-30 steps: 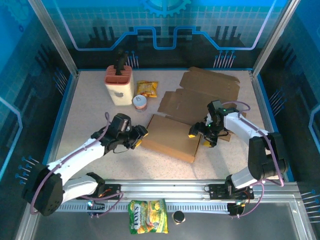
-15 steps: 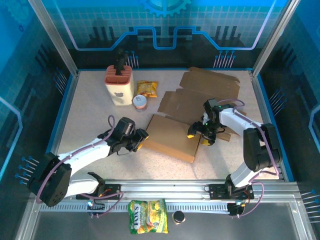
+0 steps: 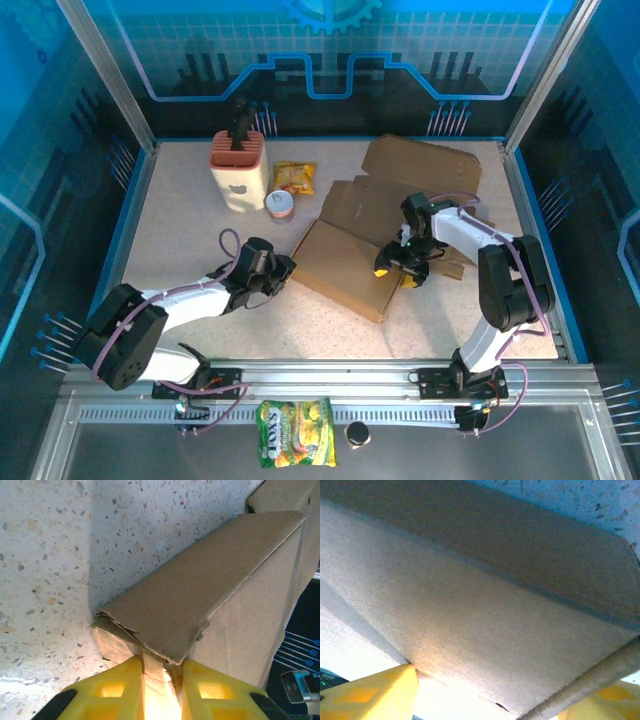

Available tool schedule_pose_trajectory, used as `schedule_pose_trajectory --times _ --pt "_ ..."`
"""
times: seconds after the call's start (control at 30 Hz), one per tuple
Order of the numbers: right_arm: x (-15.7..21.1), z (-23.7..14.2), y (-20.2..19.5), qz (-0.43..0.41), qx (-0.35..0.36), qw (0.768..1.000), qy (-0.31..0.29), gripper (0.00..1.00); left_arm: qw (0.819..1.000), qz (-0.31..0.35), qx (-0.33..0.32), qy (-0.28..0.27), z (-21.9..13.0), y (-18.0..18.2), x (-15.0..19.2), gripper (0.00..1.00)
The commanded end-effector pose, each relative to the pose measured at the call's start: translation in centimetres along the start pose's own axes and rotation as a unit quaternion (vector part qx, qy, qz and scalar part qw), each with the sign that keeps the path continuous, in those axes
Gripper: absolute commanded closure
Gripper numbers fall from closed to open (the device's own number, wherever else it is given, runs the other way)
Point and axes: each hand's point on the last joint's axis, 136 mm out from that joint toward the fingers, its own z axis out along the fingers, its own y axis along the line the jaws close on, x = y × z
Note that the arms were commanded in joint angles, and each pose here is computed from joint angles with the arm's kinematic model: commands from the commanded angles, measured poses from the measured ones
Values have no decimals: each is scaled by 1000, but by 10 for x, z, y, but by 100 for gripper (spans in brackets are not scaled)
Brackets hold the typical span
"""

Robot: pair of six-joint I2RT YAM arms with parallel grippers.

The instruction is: Fold the paper box

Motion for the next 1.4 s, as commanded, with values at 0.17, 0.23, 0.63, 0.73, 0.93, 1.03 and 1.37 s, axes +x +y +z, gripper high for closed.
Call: schedule_pose_trajectory --times 0.17,0.23,0.63,0.73,0.93,1.03,1.37 --pt "11 27 36 -51 3 999 17 34 997 -4 -75 -30 -41 44 0 73" --pt "17 35 52 -52 -4 998 19 35 995 -12 -88 -49 -63 52 -7 57" --pt "19 80 182 -19 -68 997 -7 40 991 21 -104 -79 -166 60 -14 41" --pt "15 92 229 -23 -101 995 -13 40 993 47 -78 -80 -173 45 -15 42" --pt "8 117 301 -71 -110 991 -5 27 990 109 -54 -78 -181 20 -17 40" --pt "1 102 304 -84 -99 991 -32 20 988 127 -43 -79 -185 11 -17 38" --pt "-9 -56 261 -144 -130 958 -213 11 982 178 18 -54 -171 -35 -13 33"
